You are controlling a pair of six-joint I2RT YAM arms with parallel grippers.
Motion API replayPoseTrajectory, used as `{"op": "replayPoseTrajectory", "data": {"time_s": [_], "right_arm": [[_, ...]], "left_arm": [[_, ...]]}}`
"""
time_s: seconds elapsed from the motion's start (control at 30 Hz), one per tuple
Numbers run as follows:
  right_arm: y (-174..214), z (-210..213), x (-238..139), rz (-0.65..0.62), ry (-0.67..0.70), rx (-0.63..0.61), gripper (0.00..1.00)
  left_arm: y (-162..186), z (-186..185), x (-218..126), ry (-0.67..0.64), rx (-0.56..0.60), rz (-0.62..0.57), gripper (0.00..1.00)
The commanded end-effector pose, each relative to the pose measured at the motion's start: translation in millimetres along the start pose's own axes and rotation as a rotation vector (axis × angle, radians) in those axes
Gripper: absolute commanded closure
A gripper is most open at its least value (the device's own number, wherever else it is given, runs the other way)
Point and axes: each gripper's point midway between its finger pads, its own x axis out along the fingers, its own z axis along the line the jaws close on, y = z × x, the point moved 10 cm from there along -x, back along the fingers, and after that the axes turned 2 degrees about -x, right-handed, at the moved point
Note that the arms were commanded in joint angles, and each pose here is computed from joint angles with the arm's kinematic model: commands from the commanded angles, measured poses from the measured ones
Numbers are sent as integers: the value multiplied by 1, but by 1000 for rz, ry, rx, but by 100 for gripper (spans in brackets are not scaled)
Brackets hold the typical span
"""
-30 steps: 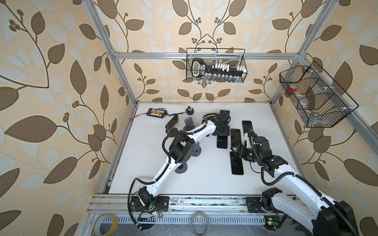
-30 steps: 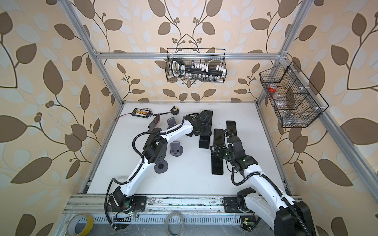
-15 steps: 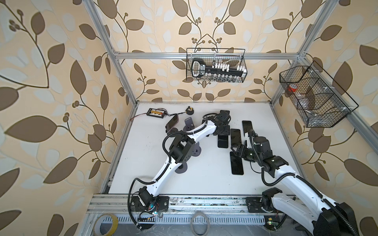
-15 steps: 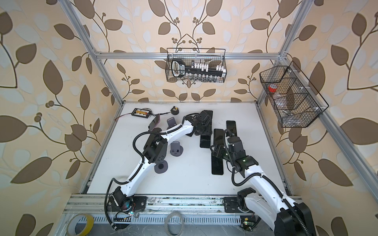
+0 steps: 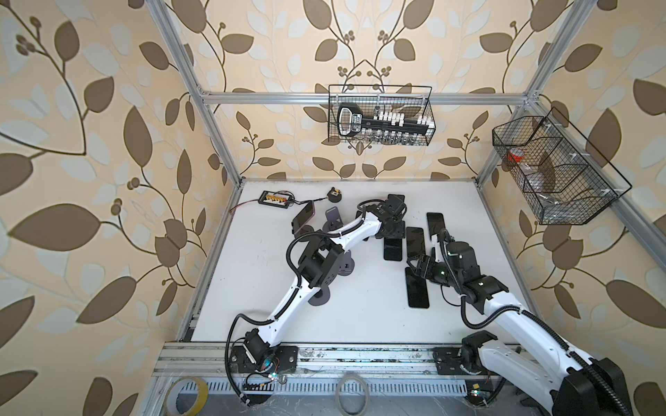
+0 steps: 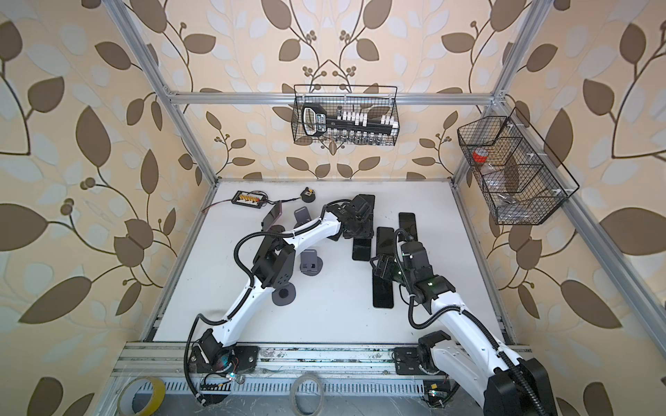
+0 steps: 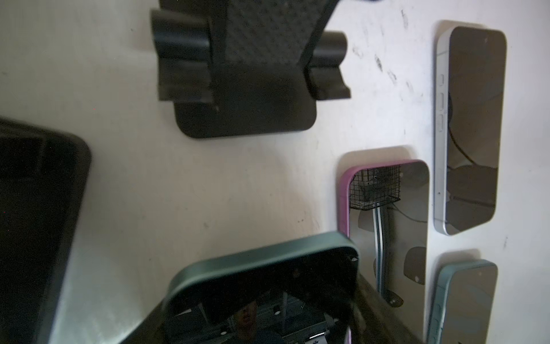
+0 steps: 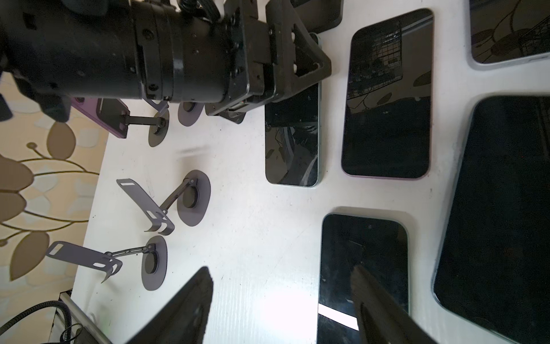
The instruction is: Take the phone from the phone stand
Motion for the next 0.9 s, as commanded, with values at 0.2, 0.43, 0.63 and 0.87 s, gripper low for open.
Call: {"op": "replayPoseTrajectory", "data": {"time_s": [0.2,0.43,0.63,0.87], "right_arm": [[4,0,0,21,-24,21,26],[4,0,-1,21,-30,23,26],[3,2,-3,25,-44,23,26],[1,4,-4,23,-51,18,26]], "left_arm": [[6,11,-1,-66,9,30,38],[3,10,-8,-75,22,7,30],[1,9,-12,-76,29,-2,19],[0,7,-15,-75,31,-7,16]]}}
